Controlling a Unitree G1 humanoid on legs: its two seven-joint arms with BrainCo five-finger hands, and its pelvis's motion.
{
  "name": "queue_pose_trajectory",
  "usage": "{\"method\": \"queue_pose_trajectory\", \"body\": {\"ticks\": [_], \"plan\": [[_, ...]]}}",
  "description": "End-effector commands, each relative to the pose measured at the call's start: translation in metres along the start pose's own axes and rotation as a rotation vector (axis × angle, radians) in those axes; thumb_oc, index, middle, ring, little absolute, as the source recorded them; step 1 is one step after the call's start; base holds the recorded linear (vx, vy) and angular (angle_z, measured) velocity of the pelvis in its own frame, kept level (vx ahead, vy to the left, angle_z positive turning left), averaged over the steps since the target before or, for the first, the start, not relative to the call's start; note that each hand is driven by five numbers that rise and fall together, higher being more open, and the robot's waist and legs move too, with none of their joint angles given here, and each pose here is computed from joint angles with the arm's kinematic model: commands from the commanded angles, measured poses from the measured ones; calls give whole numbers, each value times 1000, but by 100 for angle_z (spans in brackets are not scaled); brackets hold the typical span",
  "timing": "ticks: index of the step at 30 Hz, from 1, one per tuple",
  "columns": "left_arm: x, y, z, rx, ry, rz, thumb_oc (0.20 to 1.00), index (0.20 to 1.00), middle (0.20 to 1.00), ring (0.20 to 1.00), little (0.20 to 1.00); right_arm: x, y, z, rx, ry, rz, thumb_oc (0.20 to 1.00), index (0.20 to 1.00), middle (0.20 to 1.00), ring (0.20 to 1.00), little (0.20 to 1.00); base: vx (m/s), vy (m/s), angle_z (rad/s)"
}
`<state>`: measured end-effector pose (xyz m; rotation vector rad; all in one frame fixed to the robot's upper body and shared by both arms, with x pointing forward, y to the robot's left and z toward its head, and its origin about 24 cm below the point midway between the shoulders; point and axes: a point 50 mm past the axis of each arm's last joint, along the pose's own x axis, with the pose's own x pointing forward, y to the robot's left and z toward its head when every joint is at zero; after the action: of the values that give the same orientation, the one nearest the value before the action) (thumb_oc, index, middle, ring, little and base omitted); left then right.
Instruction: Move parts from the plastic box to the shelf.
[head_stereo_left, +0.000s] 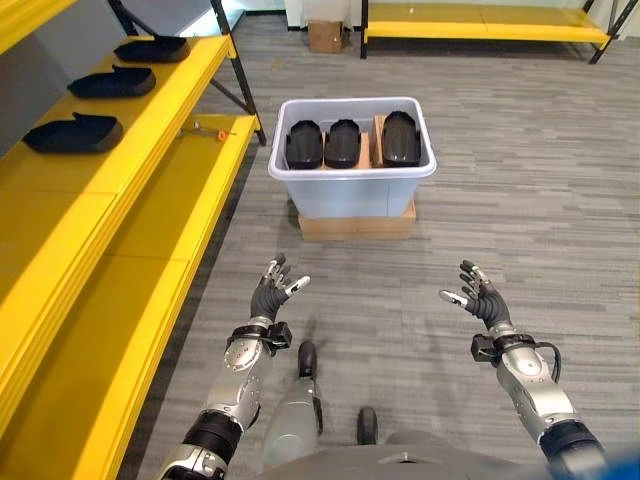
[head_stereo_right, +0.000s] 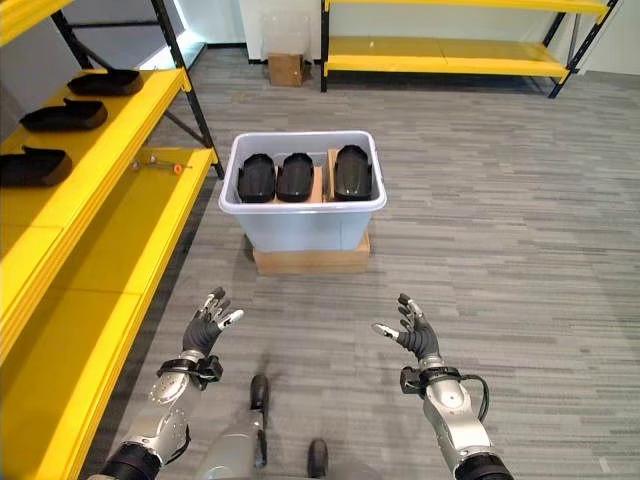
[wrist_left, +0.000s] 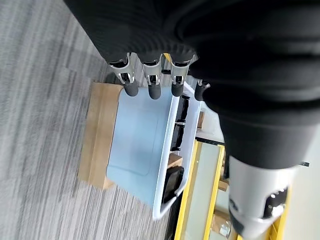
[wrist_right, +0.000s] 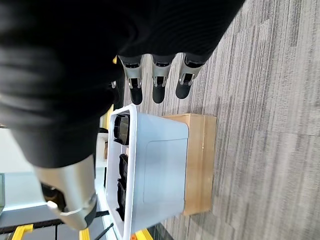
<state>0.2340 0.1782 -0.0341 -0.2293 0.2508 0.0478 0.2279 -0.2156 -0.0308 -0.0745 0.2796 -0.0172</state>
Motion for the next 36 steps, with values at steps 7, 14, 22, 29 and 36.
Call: {"method": "queue_pose_trajectory", "body": {"ticks": [7, 14, 22, 29, 36], "plan": [[9, -8, 36, 45, -152, -66, 1000, 1000, 1000, 1000, 1000, 3, 22, 27, 39, -143, 82, 1000, 1000, 1000, 1000, 1000, 245, 171, -12], [9, -3, 36, 57, -147, -60, 1000, 1000, 1000, 1000, 1000, 0, 24, 27, 50, -147, 90, 1000, 1000, 1000, 1000, 1000, 273, 101, 18], [6, -1, 31, 61, -134, -66, 1000, 1000, 1000, 1000, 1000, 0, 20, 29, 35, -150, 80, 1000, 1000, 1000, 1000, 1000, 293, -115, 19], [3, -5, 23, 34, -108, -78, 1000, 1000, 1000, 1000, 1000, -3, 10, 26, 12, -141, 72, 1000, 1000, 1000, 1000, 1000, 218, -155, 12], [-4, -9, 18, -4, -85, -122, 1000, 1000, 1000, 1000, 1000, -10, -7, 22, -2, -128, 43, 1000, 1000, 1000, 1000, 1000, 175, -257, 5]]}}
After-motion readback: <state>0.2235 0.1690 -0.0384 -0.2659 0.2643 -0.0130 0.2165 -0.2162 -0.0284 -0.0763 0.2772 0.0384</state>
